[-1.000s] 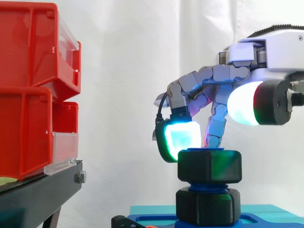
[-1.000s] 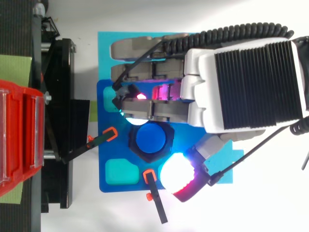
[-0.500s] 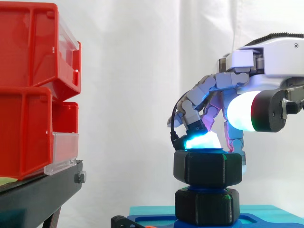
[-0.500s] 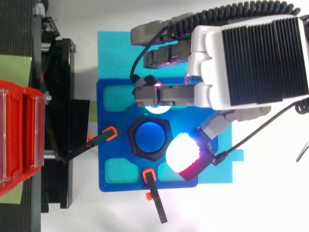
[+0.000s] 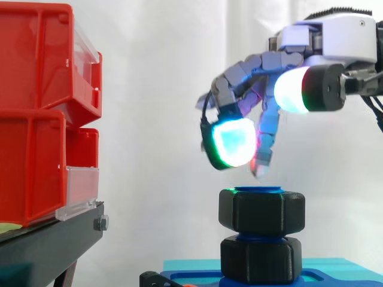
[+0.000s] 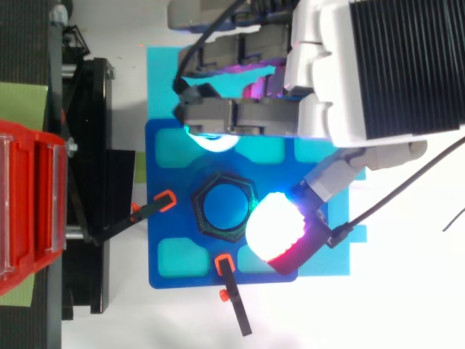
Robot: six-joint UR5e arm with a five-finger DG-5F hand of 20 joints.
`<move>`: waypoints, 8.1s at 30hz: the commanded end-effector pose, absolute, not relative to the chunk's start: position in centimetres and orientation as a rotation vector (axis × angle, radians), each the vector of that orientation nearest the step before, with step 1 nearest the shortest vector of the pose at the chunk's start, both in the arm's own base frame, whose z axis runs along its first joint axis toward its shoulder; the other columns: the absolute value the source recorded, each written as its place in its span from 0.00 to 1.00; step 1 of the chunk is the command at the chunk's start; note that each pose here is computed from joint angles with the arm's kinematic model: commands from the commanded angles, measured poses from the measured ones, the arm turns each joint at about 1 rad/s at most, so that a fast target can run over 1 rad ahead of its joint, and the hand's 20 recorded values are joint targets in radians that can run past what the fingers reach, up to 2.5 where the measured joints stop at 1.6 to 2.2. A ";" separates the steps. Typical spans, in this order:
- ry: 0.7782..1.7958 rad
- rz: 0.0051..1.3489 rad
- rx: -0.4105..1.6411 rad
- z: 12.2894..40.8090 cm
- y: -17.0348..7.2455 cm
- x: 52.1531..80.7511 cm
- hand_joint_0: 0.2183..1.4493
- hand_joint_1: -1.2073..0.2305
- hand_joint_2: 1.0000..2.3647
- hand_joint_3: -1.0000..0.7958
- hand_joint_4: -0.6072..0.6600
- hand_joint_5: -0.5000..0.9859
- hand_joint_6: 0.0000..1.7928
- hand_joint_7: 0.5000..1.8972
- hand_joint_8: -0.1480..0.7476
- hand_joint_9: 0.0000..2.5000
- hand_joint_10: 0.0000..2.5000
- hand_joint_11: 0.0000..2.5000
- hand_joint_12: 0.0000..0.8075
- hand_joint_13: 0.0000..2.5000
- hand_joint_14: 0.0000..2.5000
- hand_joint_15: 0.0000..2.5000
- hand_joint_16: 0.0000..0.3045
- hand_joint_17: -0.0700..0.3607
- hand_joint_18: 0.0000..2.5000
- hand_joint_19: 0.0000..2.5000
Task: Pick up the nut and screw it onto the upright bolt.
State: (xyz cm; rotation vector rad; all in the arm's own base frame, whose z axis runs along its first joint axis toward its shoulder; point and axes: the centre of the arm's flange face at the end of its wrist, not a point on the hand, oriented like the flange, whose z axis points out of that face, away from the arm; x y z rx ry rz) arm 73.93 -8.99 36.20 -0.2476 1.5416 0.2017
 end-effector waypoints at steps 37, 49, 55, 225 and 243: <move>1.555 0.313 -0.159 33.3 -3.4 75.6 0.20 0.77 0.00 0.28 0.64 0.24 0.28 0.11 0.45 0.30 0.00 0.00 0.37 0.16 0.00 0.00 0.09 0.31 0.00 0.00; 1.578 0.316 -0.157 31.0 -3.5 75.0 0.19 0.77 0.00 0.28 0.62 0.22 0.28 0.08 0.43 0.18 0.00 0.00 0.39 0.13 0.00 0.00 0.11 0.34 0.00 0.00; 1.544 0.324 -0.149 31.1 -3.5 75.2 0.19 0.78 0.00 0.28 0.62 0.22 0.28 0.08 0.43 0.18 0.00 0.00 0.39 0.13 0.00 0.00 0.11 0.34 0.00 0.00; 1.634 0.259 -0.193 31.5 -8.7 73.8 0.25 0.66 0.00 0.28 0.59 0.35 0.37 0.45 0.48 0.44 0.00 0.00 0.28 0.30 0.00 0.00 0.07 0.27 0.19 0.00; 1.626 0.280 -0.214 34.6 -9.7 74.0 0.21 0.82 0.00 0.28 0.66 0.29 0.28 0.22 0.46 0.38 0.00 0.00 0.35 0.25 0.00 0.00 0.10 0.32 0.14 0.00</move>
